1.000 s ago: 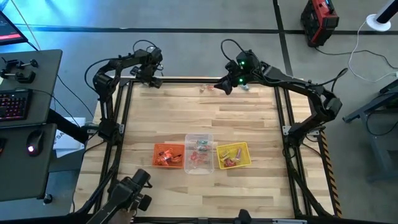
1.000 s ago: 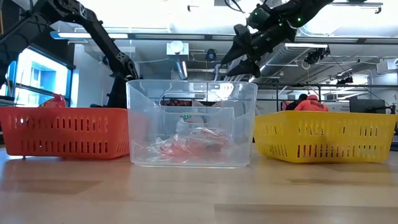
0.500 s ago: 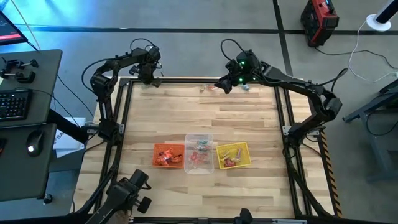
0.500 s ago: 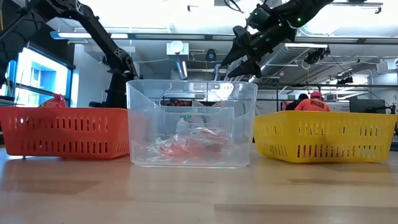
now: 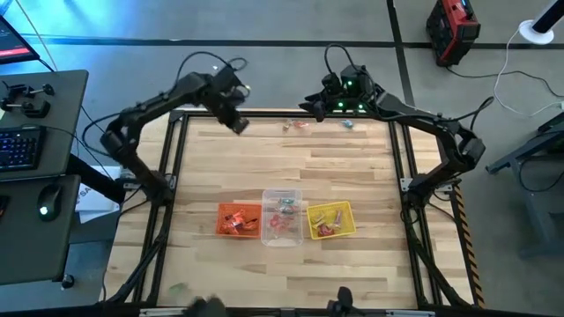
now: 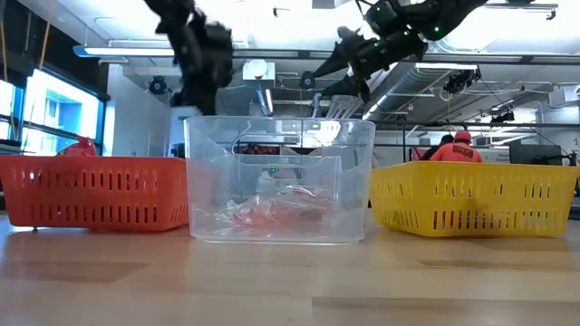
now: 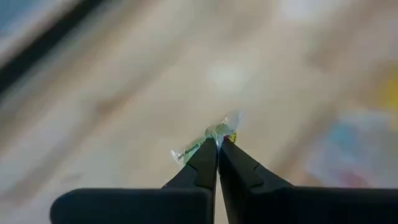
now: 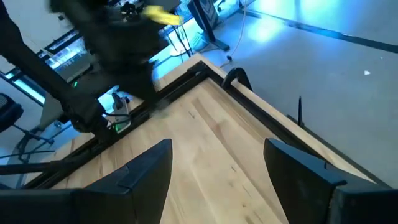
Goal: Sort candy by brand, put in halloween buckets
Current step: Put the green gummy into the transparent bin
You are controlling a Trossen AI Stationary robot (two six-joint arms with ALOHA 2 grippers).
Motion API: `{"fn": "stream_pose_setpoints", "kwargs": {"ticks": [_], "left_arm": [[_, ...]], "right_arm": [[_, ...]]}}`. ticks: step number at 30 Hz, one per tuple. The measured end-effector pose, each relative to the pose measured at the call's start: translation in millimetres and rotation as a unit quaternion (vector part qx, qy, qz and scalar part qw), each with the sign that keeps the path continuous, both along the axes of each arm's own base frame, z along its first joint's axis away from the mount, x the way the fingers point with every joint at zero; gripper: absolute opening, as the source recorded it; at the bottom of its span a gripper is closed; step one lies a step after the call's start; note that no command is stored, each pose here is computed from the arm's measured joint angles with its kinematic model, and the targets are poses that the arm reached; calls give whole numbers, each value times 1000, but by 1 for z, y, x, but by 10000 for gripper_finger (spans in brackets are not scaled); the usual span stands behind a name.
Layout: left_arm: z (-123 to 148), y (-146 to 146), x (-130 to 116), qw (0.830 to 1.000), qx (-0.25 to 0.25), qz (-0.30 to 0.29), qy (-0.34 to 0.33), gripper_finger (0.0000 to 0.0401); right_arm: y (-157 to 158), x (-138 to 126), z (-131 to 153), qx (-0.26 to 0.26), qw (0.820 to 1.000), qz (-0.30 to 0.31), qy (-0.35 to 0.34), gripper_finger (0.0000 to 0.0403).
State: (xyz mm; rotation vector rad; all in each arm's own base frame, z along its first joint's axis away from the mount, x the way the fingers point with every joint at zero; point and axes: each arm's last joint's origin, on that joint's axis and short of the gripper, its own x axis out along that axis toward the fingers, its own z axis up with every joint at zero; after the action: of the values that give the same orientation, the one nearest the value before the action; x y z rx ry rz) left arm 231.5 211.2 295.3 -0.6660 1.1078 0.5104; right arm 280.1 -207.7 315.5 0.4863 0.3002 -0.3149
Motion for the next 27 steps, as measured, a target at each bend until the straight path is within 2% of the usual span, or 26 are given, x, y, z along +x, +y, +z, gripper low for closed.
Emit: {"fn": "stream_pose_setpoints", "kwargs": {"ticks": [2,6,12,17,22,27], "left_arm": [[11,-27,13,997,-24,-52,-45,1],[21,-79,44,981,-68,-150,-106,0],[8,-142,90,949,-69,-276,-134,0],[-14,-166,108,937,-83,-323,-102,0],[-37,-189,125,921,-64,-352,-154,0],[-70,-209,121,936,-21,-328,-125,3]], "right_arm": [[0,0,0,-2,1000,4,2,248],[2,0,-2,-3,1000,23,8,248],[12,-2,8,38,992,112,-31,248],[37,-13,36,19,989,136,-64,248],[67,-29,65,7,989,123,-88,247],[92,-42,74,16,993,96,-65,247]]}}
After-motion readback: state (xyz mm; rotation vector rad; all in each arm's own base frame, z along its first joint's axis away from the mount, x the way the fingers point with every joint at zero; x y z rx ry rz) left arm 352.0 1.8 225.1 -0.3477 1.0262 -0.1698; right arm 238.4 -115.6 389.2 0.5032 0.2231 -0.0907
